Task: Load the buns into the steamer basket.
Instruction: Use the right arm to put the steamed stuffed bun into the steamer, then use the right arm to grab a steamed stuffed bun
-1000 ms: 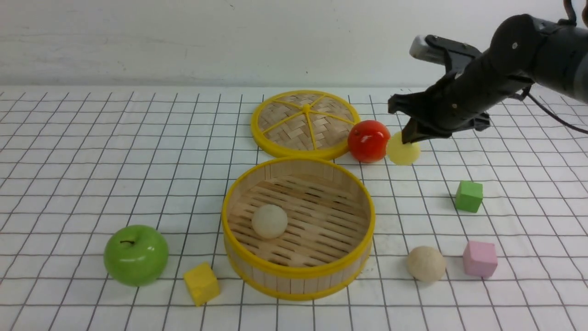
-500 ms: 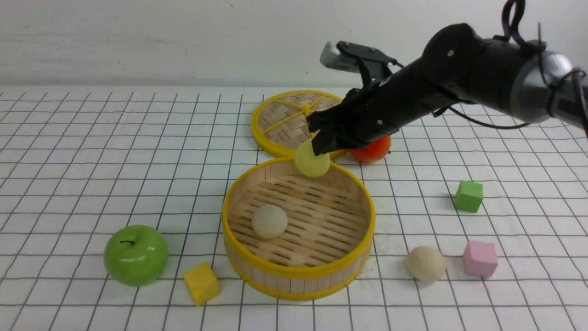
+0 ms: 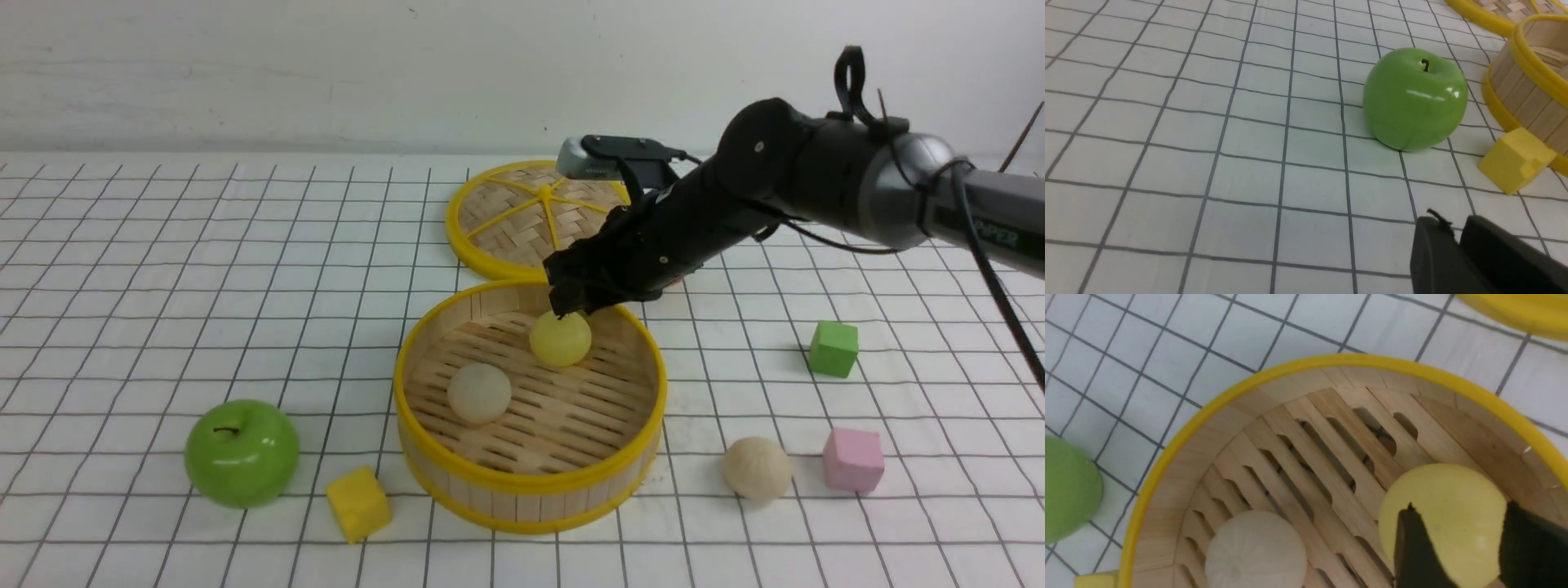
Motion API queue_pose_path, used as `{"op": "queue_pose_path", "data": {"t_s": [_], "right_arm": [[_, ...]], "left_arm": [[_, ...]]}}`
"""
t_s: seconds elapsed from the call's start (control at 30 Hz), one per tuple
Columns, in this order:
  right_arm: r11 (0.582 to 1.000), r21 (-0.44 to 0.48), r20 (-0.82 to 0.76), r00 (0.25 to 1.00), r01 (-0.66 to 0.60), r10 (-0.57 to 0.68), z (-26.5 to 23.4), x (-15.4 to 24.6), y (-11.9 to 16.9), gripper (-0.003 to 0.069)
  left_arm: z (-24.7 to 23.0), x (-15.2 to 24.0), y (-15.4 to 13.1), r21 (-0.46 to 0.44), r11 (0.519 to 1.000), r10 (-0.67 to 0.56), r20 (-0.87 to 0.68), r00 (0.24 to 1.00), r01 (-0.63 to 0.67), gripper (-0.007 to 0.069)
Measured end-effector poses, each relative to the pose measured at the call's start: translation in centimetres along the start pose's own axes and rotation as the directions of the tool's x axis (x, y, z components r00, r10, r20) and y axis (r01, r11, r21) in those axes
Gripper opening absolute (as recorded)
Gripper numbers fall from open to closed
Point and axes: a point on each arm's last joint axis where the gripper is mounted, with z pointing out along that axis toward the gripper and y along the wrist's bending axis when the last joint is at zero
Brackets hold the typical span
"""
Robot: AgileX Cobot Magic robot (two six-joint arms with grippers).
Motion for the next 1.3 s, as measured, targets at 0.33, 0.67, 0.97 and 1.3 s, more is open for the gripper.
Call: {"op": "queue_pose_path", "data": {"t_s": [0.33, 0.67, 0.97, 1.3], "right_arm": [[0.970, 0.190, -0.157, 0.980, 0.149, -0.120, -10.3, -0.1, 2.0, 0.0495], [0.928, 0.369, -0.375, 0.906, -0.047, 0.195, -7.8, 6.6, -0.7, 0.0438], [0.923, 0.378, -0.349, 0.914, -0.065, 0.208, -5.4, 9.6, -1.9, 0.0391], [0.913, 0.406, -0.354, 0.914, -0.041, 0.199, -4.0, 10.3, -2.9, 0.0387]], "left_arm": [[0.0, 0.0, 0.0, 0.000, 1.000, 0.000, 0.000, 1.000, 0.000, 0.0109], [0.0, 0.0, 0.0, 0.000, 1.000, 0.000, 0.000, 1.000, 0.000, 0.0113], [0.0, 0.0, 0.0, 0.000, 1.000, 0.000, -0.001, 1.000, 0.000, 0.0123], [0.0, 0.0, 0.0, 0.000, 1.000, 0.000, -0.001, 1.000, 0.000, 0.0127]]}}
